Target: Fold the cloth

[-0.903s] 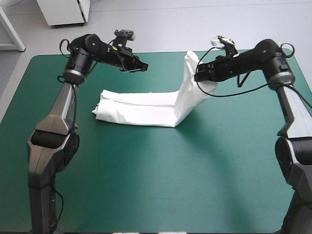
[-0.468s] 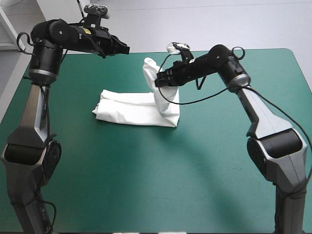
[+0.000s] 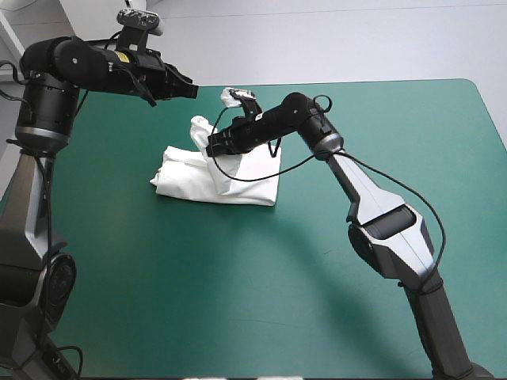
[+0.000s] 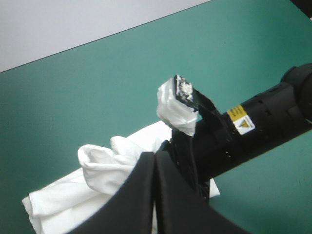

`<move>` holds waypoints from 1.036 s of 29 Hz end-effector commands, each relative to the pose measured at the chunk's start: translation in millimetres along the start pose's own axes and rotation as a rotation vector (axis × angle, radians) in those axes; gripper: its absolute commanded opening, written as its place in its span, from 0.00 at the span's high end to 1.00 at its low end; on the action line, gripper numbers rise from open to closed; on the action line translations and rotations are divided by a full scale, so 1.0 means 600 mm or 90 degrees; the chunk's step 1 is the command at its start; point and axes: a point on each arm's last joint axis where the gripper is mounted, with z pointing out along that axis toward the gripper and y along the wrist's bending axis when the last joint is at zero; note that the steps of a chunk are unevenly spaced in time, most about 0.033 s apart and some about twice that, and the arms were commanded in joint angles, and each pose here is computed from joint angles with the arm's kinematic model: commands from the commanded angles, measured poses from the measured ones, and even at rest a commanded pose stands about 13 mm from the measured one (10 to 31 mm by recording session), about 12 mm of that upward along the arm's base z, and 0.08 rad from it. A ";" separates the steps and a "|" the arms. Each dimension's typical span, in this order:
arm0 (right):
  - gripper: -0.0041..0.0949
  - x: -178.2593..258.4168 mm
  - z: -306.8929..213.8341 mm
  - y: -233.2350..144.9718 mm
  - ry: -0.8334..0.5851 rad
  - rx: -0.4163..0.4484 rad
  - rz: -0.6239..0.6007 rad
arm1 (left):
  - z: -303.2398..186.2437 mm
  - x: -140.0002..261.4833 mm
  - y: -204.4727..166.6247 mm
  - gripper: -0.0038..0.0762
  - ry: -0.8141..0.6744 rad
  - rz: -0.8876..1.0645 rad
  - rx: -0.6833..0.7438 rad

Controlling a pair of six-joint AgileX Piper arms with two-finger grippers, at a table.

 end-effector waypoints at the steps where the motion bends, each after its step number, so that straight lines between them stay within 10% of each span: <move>1: 0.90 -0.028 -0.029 0.054 -0.066 -0.079 -0.016 | -0.058 0.001 -0.028 0.96 -0.021 0.006 0.010; 12: 0.39 -0.017 0.002 0.061 -0.055 -0.134 -0.017 | -0.101 0.005 -0.044 0.96 -0.041 0.021 -0.012; 18: 0.37 -0.038 -0.049 0.101 -0.061 -0.143 -0.098 | -0.117 0.008 -0.051 0.96 -0.048 0.022 -0.014; 30: 0.37 -0.096 -0.242 0.014 -0.172 0.094 -0.051 | -0.094 0.033 -0.050 0.96 -0.004 -0.003 0.014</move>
